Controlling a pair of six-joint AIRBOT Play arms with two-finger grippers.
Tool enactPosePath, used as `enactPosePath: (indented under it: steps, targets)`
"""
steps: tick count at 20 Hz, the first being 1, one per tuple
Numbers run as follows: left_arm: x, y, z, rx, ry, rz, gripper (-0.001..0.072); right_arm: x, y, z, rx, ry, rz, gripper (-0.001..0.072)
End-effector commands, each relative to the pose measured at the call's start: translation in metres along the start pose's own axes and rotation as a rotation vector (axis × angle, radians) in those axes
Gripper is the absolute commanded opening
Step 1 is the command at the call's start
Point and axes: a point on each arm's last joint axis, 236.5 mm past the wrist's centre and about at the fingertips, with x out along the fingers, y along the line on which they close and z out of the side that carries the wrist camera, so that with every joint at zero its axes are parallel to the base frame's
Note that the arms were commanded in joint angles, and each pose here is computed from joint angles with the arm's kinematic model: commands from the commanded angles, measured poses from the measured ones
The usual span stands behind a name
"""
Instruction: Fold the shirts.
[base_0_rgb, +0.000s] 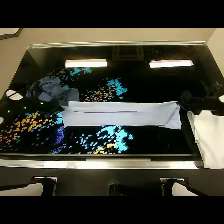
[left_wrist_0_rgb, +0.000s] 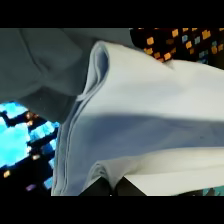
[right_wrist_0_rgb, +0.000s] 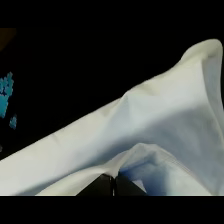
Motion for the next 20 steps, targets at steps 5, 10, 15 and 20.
enactPosePath:
  steps: [5, 10, 15, 20]
  targets:
    - [0.057, 0.019, 0.016, -0.043, 0.079, 0.000, 0.0026, 0.064, -0.025, 0.001, 0.065, 0.005, -0.053, 0.0049]
    - [0.044, 0.006, 0.013, -0.014, 0.114, -0.025, 0.0552, 0.046, -0.019, 0.001, -0.005, 0.036, -0.046, 0.0590]
    - [-0.018, -0.022, 0.039, 0.068, -0.011, -0.042, 0.0551, 0.001, -0.084, -0.004, -0.070, 0.166, -0.190, 0.0705]
    - [-0.056, -0.061, 0.040, 0.154, -0.097, -0.056, 0.0550, 0.033, -0.095, -0.046, -0.019, 0.366, -0.104, 0.0708]
